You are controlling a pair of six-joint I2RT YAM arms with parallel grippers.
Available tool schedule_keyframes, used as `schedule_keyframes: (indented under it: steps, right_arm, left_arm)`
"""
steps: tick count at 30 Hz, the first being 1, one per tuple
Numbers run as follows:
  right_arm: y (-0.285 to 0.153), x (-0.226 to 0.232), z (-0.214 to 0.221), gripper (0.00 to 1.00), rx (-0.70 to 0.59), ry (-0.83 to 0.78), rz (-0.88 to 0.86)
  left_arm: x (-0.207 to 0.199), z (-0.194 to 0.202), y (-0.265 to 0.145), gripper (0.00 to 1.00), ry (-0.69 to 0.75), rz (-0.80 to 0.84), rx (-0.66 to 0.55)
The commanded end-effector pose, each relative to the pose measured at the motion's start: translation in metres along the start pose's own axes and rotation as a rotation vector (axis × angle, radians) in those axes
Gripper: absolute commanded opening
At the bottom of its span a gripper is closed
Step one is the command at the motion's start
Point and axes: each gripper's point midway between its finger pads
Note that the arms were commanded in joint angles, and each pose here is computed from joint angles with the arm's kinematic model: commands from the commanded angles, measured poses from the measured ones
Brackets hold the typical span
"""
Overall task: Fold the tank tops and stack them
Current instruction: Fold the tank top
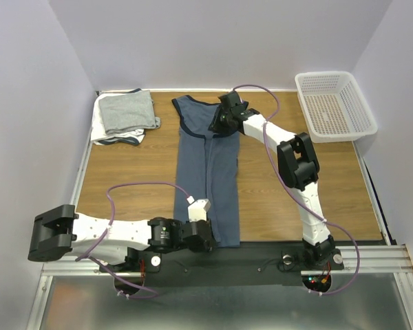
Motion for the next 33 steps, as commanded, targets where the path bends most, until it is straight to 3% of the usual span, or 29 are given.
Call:
schedule_keyframes:
  steps: [1,4,7,16,21,33]
  right_arm:
    - [-0.004,0.031,-0.028,0.37,-0.081,-0.006,-0.091]
    - [-0.006,0.034,-0.028,0.41,-0.082,-0.007,-0.1]
    - [-0.013,0.035,-0.033,0.41,-0.094,-0.013,-0.101]
    - [-0.036,0.012,-0.028,0.39,-0.117,-0.064,0.0]
    - [-0.024,0.002,-0.013,0.39,-0.078,-0.079,0.023]
    - [-0.006,-0.007,0.001,0.4,-0.046,-0.138,0.088]
  left_arm:
    - [0.002,-0.007,-0.012,0.35,-0.038,-0.012,-0.03]
    - [-0.002,-0.013,-0.019,0.43,-0.049,-0.006,-0.054]
    - [-0.006,-0.023,-0.028,0.43,-0.064,-0.012,-0.092]
    - [-0.042,-0.083,-0.07,0.27,-0.076,0.032,-0.327]
    - [-0.047,-0.085,-0.042,0.19,0.013,-0.023,-0.289]
    - [-0.011,-0.06,0.023,0.2,0.201,-0.193,-0.135]
Point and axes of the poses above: each gripper's point midway between its finger pads, its own y axis out along the fingers, its own x axis along the line the jaws close on, z = x × y, and after that the axes turned 15 degrees about -y, right-handed
